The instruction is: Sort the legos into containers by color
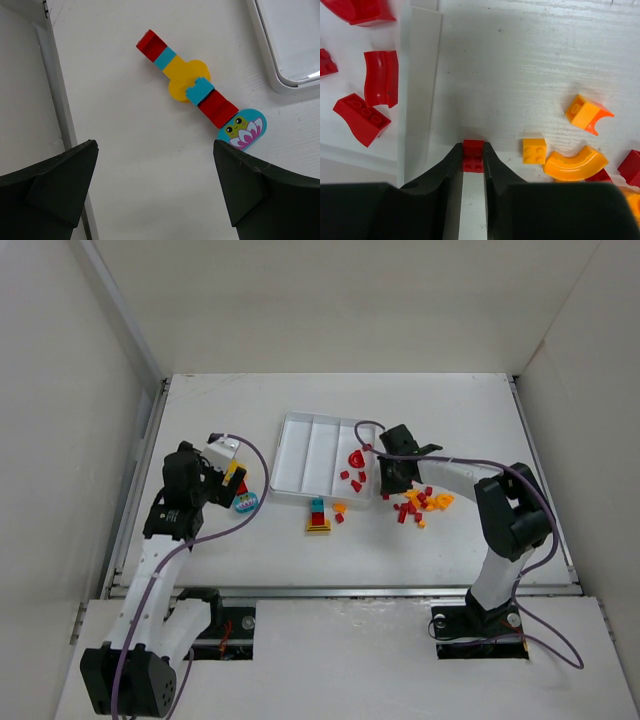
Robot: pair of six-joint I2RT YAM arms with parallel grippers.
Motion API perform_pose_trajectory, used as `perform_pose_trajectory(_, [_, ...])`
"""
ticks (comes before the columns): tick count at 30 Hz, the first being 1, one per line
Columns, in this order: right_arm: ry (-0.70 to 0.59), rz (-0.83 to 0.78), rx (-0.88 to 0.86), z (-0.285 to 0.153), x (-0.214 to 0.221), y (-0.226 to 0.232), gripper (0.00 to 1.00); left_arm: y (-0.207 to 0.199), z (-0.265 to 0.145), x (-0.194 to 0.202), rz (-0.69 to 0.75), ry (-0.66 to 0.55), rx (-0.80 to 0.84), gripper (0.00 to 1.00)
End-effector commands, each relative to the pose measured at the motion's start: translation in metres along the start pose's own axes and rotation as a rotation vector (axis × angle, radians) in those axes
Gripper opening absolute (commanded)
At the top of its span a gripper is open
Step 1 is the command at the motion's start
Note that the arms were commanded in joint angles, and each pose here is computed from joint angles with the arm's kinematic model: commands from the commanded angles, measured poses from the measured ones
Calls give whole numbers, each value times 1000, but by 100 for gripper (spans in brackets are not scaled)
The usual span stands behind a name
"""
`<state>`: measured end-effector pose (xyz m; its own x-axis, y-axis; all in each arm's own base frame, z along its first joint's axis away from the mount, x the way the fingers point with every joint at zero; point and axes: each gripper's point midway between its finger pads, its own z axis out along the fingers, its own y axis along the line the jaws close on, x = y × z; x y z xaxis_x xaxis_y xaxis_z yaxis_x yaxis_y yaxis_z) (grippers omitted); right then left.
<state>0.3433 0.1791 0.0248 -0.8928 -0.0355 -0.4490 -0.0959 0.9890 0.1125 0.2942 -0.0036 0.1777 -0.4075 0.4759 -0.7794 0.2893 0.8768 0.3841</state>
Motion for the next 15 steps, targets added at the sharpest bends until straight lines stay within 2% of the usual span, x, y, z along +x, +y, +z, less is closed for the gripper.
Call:
perform_pose_trajectory(1, [9,3,18,0,1,1,12,-2,5,-7,8,-29,14,100])
perform_pose_trajectory(2, [9,3,18,0,1,1,0,-4,5,-8,-1,-33,24,100])
perform_pose_trajectory(4, [-24,6,30,-8,-8,-1,0,-3,4,-17,-10,-50,31,100])
perform_pose_trajectory(9, [-222,47,17,-56,-80,5,0,-4,8,-22,-64,-36,48,100])
perform_pose_trajectory(12, [-333,18,-28,-76,-120,19,0,-4,15,-26,-103,-27,53,100])
perform_pose_trajectory(15, [-341,-28,-129,-66,-134,42,0,0,23,-37,-145,-40,48,100])
